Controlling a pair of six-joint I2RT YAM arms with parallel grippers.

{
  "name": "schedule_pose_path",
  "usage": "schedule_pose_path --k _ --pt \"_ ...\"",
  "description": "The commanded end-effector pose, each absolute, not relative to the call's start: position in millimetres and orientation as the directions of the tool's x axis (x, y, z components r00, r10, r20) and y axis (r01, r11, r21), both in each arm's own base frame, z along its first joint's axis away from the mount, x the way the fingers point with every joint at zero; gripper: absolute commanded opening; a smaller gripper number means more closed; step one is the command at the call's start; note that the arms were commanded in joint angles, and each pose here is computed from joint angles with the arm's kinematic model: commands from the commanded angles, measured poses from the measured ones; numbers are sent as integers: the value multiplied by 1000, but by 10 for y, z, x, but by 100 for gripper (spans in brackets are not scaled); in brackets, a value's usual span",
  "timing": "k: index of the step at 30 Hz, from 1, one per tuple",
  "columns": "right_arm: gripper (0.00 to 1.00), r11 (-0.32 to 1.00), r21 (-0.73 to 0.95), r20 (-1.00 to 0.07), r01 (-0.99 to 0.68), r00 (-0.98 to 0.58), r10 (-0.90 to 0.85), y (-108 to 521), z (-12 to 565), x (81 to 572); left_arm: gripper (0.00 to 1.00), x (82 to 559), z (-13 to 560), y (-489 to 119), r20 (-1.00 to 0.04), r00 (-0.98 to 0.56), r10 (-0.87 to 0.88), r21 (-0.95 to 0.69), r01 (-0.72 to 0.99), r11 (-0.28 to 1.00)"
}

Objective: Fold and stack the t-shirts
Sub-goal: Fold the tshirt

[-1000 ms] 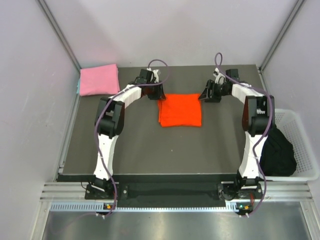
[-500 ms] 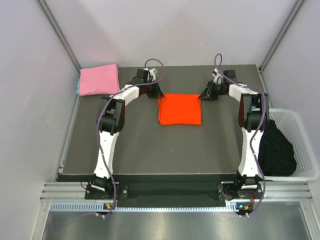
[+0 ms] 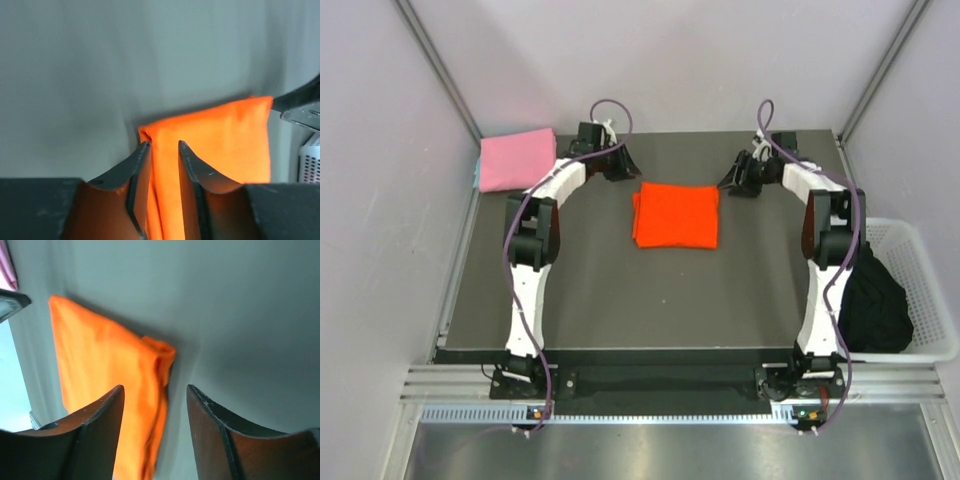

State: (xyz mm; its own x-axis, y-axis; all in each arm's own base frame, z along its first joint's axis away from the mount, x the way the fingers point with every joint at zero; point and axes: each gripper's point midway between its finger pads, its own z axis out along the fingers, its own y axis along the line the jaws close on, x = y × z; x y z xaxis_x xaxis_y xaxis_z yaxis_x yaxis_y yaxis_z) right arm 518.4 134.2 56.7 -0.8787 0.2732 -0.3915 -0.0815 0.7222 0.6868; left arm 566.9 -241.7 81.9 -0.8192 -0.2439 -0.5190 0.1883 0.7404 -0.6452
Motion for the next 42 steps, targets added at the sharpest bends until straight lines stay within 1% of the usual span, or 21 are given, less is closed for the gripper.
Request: schedule_pose_path --k 1,3,4,5,6,7,8,9,11,14,15,17,18,21,23,27,31,34,37,39,42 --pt "54 770 619 -527 -153 -808 263 1246 1382 5159 34 5648 1794 -2268 -644 -714 -275 -604 254 755" --pt "52 762 624 -530 -175 -812 246 1314 1522 4998 34 5519 1754 -2241 -626 -728 -279 -609 233 758" --pt "49 752 631 -529 -191 -815 236 1370 1547 4935 34 5435 1898 -2271 -633 -721 -284 -621 254 741" --pt "41 739 640 -529 -209 -818 227 1430 1591 4870 33 5344 1885 -2335 -621 -732 -279 -636 262 726" --pt "36 716 655 -522 -240 -829 199 1572 1610 4734 33 5202 1758 -2406 -587 -762 -275 -662 256 704" --pt "31 705 661 -521 -258 -833 184 1644 1615 4676 32 5112 1831 -2451 -590 -760 -274 -669 270 692" --pt "23 686 668 -520 -287 -840 154 1801 1619 4586 32 5002 1801 -2559 -583 -770 -260 -677 284 679" --pt "20 660 687 -504 -304 -854 131 1901 1575 4475 32 4867 1629 -2604 -554 -795 -246 -685 267 678" --pt "14 620 703 -503 -349 -860 86 2133 1539 4356 32 4726 1576 -2745 -561 -797 -225 -679 287 675" --pt "15 538 753 -463 -380 -886 22 2396 1285 4170 31 4482 1173 -2838 -506 -843 -183 -676 255 692" --pt "15 518 781 -410 -350 -912 2 2425 1038 4076 31 4431 1080 -2849 -484 -856 -181 -680 238 693" --pt "16 528 785 -378 -323 -926 -4 2397 751 4061 29 4406 869 -2838 -463 -865 -193 -683 209 700" --pt "16 553 785 -331 -279 -944 -7 2337 470 4028 29 4324 697 -2798 -431 -881 -193 -679 176 712" --pt "15 577 775 -304 -259 -953 -19 2236 238 3993 29 4277 439 -2688 -405 -897 -179 -633 133 762" --pt "15 575 770 -322 -276 -946 -23 2209 311 3999 29 4286 381 -2615 -398 -901 -174 -601 112 792" --pt "16 554 751 -417 -359 -908 -23 2229 805 4108 28 4410 582 -2580 -430 -888 -162 -565 125 815" --pt "17 544 752 -431 -373 -902 -22 2229 1057 4122 28 4421 840 -2611 -443 -883 -157 -574 145 806" --pt "18 538 761 -414 -363 -910 -29 2229 1045 4004 30 4334 1106 -2670 -463 -875 -145 -608 194 770" --pt "19 541 764 -394 -352 -918 -41 2232 888 3833 31 4131 1196 -2801 -440 -890 -121 -669 235 705" --pt "20 541 772 -377 -333 -926 -33 2219 735 3740 30 4012 1125 -2874 -420 -900 -120 -706 241 666" --pt "20 556 775 -342 -300 -939 -30 2189 505 3669 30 3839 782 -2849 -386 -917 -95 -674 211 708"
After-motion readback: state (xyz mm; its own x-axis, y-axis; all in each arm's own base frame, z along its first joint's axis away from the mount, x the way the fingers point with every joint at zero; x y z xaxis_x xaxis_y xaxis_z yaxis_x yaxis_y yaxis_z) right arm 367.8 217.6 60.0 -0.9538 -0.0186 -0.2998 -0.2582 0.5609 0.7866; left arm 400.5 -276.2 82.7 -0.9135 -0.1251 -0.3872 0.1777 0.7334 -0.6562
